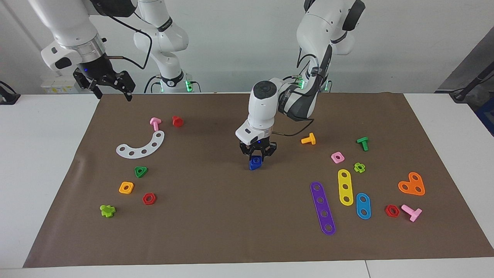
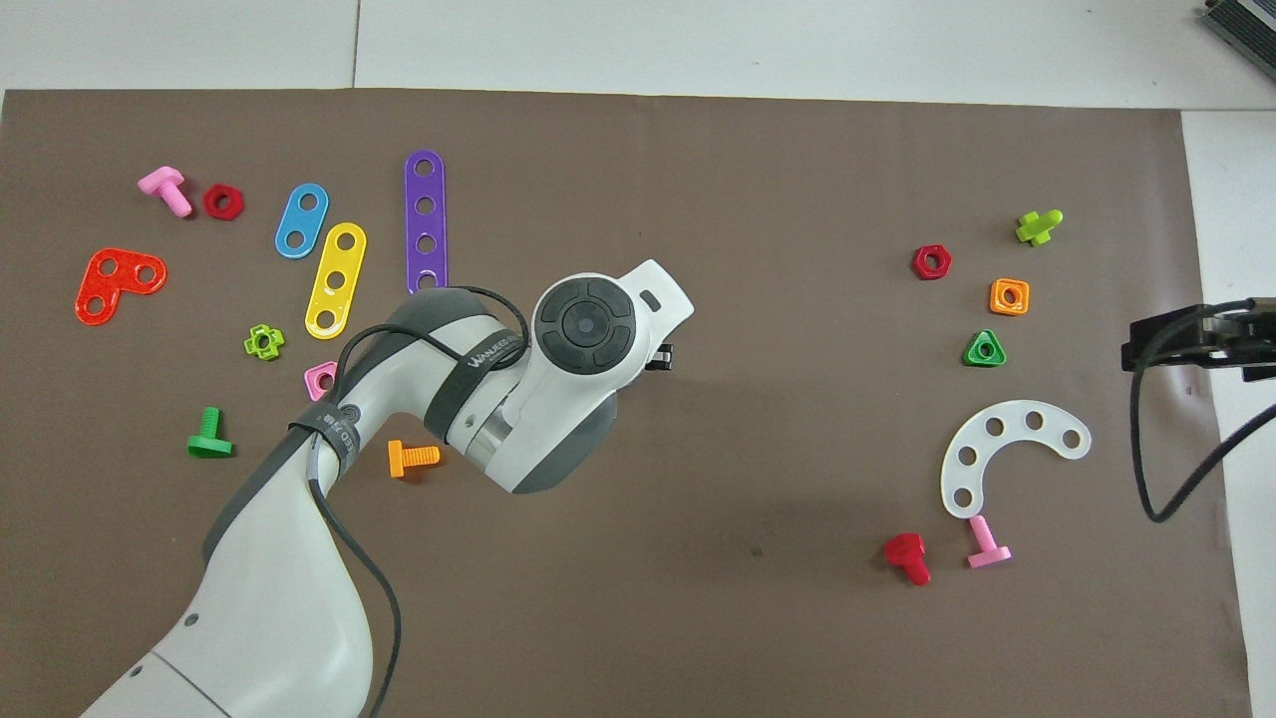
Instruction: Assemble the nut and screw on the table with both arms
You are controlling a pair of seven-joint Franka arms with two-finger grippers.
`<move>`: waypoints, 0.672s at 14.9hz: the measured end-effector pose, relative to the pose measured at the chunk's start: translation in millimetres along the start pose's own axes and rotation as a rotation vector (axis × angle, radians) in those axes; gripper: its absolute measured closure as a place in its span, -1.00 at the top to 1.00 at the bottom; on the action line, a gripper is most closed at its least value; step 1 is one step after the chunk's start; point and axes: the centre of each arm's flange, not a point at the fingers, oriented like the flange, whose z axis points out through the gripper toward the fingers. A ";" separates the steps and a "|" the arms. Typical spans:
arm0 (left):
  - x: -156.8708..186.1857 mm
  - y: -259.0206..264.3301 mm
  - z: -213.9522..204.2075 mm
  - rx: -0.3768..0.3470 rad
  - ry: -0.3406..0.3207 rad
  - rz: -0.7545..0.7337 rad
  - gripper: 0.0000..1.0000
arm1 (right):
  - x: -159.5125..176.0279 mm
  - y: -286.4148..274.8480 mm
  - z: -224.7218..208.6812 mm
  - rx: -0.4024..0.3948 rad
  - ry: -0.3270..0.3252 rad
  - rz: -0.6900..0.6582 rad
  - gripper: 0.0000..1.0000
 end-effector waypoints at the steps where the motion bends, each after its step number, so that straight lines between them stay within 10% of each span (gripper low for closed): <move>1: -0.2 -0.2 -0.1 0.001 -0.002 -0.005 -0.07 | 0.0 0.1 0.0 0.000 0.000 0.000 1.00; 10: -1.6 1.4 -0.1 0.000 -0.003 -0.035 -0.07 | 0.1 1.2 0.0 0.000 0.000 0.002 1.00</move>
